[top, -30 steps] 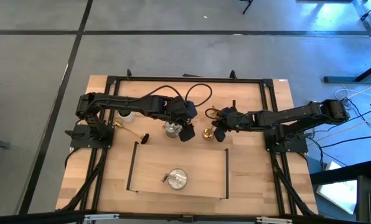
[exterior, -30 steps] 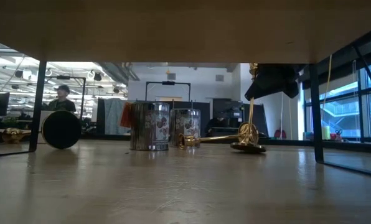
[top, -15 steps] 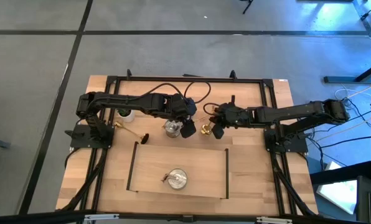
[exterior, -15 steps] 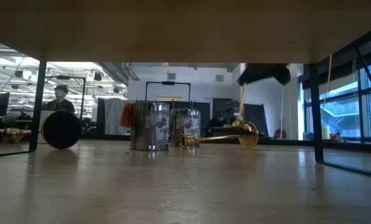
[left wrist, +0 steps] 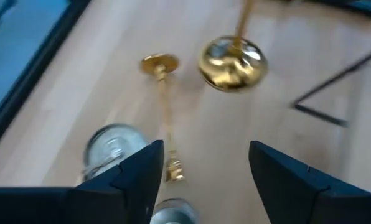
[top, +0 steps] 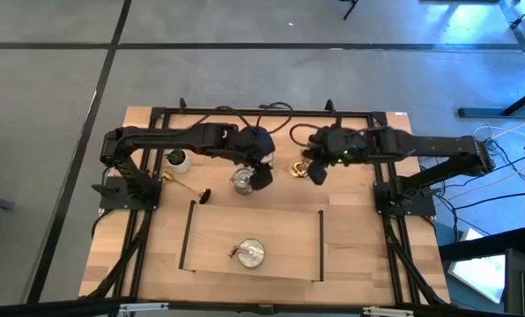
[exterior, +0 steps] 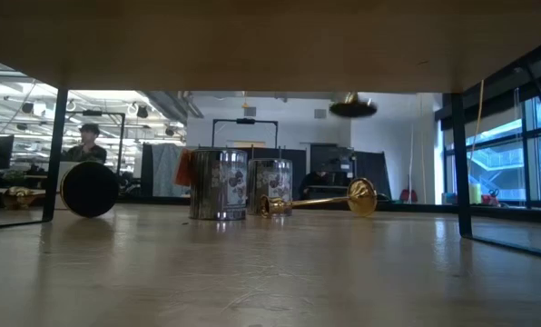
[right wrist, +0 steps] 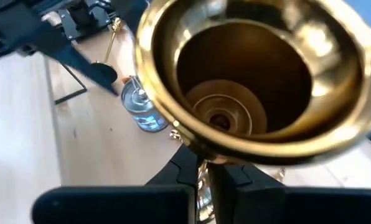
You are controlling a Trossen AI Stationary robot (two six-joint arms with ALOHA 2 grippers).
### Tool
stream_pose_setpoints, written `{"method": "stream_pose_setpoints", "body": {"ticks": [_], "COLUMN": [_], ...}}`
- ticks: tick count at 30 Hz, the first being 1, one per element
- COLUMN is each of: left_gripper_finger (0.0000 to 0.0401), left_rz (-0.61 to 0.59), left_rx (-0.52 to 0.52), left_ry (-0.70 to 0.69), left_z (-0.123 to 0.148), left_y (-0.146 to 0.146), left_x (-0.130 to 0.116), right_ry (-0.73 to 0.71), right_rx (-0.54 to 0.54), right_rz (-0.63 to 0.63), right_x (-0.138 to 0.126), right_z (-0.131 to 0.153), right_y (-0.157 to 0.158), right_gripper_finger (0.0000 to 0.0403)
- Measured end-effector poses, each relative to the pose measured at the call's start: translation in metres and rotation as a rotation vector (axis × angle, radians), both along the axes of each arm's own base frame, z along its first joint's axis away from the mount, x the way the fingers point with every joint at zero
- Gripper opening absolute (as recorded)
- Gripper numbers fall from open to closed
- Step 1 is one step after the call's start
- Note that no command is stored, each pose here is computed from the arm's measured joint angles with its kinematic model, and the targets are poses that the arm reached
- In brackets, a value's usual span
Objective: Pick & Place candle stick holders
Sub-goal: Put the bottom right gold candle holder on the shelf
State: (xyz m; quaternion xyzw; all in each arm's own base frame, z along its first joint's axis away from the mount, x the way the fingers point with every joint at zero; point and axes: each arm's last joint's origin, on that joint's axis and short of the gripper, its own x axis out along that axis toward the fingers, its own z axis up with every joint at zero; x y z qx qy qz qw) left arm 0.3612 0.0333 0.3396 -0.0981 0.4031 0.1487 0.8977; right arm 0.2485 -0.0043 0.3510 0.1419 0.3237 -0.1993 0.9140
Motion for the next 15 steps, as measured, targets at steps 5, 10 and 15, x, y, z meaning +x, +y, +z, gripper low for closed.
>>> {"method": "stream_pose_setpoints", "body": {"ticks": [5,10,15], "left_gripper_finger": [0.0226,0.0226,0.0227], "left_rz": [-0.148,-0.284,-0.368], "left_rx": [-0.094,-0.134,-0.125], "left_ry": [-0.134,-0.302,-0.385], "left_z": [0.012,0.025,0.033], "left_y": [-0.004,-0.008,-0.009], "left_x": [0.005,0.014,0.017], "right_ry": [-0.029,-0.155,-0.223], "right_rx": [0.073,0.160,0.293], "right_rz": [-0.028,-0.008,-0.021], "right_x": [-0.013,-0.021,-0.027], "right_z": [0.038,0.072,0.086], "right_y": [0.008,0.025,0.042], "right_gripper_finger": [0.0015,0.0015,0.0015]}}
